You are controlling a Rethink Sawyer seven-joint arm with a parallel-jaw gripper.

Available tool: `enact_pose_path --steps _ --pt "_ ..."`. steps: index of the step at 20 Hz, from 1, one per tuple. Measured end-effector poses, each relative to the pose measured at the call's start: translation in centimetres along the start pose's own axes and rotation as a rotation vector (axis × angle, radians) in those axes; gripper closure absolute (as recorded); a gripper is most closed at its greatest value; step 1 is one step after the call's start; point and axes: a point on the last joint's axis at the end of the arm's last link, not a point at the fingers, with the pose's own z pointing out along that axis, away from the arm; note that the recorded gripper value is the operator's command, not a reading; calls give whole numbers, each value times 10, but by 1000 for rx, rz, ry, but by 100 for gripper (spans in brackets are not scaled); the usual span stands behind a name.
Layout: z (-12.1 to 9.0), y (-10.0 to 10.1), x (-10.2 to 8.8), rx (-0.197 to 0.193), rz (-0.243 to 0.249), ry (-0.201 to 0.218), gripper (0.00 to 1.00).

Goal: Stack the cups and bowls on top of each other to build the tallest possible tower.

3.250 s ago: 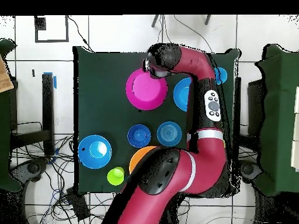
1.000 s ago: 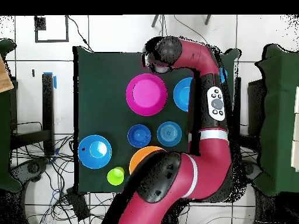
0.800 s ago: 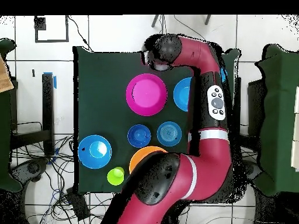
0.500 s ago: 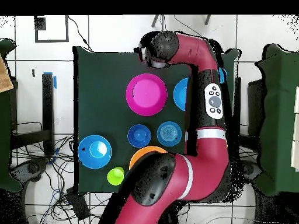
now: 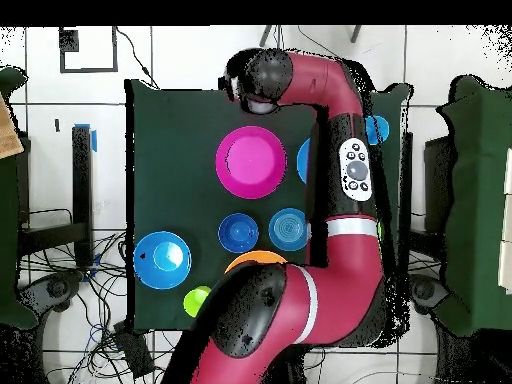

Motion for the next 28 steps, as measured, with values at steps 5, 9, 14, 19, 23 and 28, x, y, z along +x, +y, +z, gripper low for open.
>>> enact_pose_path --steps 5,9,14,19,23,28 --pt "-16 9 4 13 -26 4 100" --pt "-30 18 9 17 -43 7 100" --pt "-62 38 23 5 -47 29 100" --pt "-108 66 35 -17 4 46 100" --pt "-139 83 40 -4 43 43 100" --pt "-182 105 57 41 108 45 100"
